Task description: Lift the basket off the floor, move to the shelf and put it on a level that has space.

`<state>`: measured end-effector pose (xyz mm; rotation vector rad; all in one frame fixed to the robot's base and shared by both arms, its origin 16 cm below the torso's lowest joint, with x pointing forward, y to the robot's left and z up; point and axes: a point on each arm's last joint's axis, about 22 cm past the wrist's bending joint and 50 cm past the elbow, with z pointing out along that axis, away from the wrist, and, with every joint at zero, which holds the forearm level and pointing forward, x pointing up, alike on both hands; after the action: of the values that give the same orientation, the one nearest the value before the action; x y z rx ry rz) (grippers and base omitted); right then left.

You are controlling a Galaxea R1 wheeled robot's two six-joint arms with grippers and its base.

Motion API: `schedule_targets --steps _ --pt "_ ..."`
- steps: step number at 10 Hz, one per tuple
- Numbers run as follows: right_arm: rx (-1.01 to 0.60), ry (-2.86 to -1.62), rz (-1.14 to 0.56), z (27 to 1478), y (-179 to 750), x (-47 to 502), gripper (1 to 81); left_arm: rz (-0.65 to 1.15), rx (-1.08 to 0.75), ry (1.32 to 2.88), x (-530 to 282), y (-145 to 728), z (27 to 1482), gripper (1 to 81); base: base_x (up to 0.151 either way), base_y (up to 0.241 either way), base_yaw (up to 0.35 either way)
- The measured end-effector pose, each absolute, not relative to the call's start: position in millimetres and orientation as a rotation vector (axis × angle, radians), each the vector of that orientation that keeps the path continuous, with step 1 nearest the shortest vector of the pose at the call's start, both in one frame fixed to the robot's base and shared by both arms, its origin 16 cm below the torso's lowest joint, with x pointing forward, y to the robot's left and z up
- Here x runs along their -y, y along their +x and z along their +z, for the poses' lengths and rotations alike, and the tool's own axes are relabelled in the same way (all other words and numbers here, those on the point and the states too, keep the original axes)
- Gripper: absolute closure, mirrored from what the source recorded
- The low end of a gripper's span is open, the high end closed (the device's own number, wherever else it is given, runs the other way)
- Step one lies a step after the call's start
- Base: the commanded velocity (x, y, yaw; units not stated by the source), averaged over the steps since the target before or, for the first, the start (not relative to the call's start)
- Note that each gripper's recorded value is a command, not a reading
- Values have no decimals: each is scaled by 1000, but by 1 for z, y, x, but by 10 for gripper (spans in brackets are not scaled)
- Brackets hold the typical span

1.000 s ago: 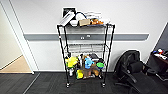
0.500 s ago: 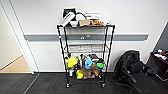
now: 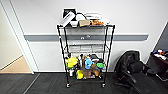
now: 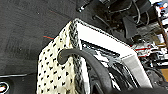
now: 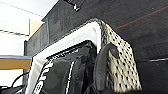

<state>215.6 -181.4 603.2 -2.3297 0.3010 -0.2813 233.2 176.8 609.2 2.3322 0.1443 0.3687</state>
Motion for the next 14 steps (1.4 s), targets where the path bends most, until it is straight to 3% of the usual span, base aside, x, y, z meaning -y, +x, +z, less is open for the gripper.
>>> schedule_targets --steps 14 --pt "-296 -2321 -281 606 215 177 811 379 -144 2330 -177 233 609 811 114 0 0"
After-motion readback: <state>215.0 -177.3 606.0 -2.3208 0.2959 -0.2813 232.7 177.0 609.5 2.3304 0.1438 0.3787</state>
